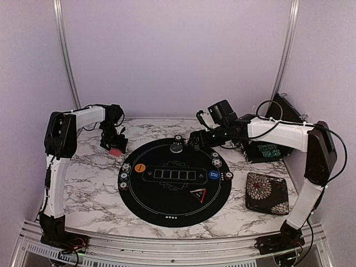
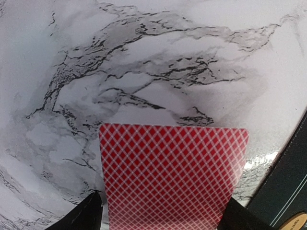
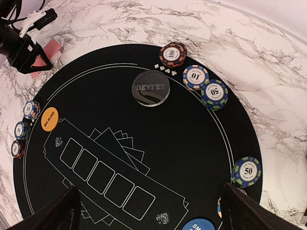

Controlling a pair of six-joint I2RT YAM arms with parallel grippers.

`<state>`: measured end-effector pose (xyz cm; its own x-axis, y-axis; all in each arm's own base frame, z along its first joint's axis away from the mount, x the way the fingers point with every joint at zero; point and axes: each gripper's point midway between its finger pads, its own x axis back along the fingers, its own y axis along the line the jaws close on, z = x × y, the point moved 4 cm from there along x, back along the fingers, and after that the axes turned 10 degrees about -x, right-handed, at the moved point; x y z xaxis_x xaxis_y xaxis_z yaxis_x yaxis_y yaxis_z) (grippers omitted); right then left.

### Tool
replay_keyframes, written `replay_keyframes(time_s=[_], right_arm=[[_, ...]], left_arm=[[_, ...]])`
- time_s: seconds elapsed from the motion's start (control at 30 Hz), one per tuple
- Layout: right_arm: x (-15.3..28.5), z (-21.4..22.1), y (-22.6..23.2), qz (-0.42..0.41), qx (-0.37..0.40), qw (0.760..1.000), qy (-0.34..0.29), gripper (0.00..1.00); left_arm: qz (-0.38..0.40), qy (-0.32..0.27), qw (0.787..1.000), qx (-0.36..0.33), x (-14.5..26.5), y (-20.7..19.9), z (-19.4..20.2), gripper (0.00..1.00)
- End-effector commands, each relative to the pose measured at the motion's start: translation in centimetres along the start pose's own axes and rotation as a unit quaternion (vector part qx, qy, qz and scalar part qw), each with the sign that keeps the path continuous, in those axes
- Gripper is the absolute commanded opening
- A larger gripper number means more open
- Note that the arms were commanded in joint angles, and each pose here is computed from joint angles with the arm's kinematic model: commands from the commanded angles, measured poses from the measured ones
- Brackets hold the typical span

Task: Distribute texas hold em gaming equipment
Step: Pick up the face-down deck piles from the center of the board.

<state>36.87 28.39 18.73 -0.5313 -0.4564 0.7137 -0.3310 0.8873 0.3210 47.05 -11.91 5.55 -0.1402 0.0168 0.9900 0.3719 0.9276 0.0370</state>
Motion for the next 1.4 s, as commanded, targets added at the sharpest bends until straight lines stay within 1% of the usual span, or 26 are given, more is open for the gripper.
replay_keyframes(time_s=[0.0,0.17,0.27,0.43,0.6,0.83,1.2,1.37], right_arm=[[0.3,-0.8,0.2,-0.007,0.004,1.0,-0.008,0.99],[0.2,-0.7,0.2,-0.008,0.005,1.0,-0.007,0.98],[0.2,-0.7,0.2,-0.008,0.005,1.0,-0.007,0.99],[0.2,-0.6,0.1,-0.008,0.005,1.0,-0.007,0.99],[0.2,-0.6,0.2,-0.009,0.006,1.0,-0.006,0.99],[0.2,-0.6,0.2,-0.01,0.008,1.0,-0.007,0.98],[0.3,-0.4,0.1,-0.011,0.006,1.0,-0.006,0.98],[0.5,-0.3,0.1,-0.01,0.006,1.0,-0.006,0.98]], left_arm=[[0.002,0.04,0.999,-0.004,0.2,0.1,2.0,0.82],[0.01,0.043,0.999,-0.004,0.1,-0.1,2.2,0.82],[0.013,0.045,0.999,-0.004,0.1,-0.2,2.3,0.88],[0.013,0.043,0.999,-0.004,0.3,-0.2,2.3,0.88],[0.014,0.048,0.999,-0.021,0.2,-0.3,2.7,0.84],[0.017,0.06,0.998,-0.027,-0.6,-0.5,3.1,0.78],[0.019,0.069,0.997,-0.039,-1.9,-1.1,2.9,0.76],[0.02,0.071,0.996,-0.041,-2.1,-1.2,2.9,0.71]])
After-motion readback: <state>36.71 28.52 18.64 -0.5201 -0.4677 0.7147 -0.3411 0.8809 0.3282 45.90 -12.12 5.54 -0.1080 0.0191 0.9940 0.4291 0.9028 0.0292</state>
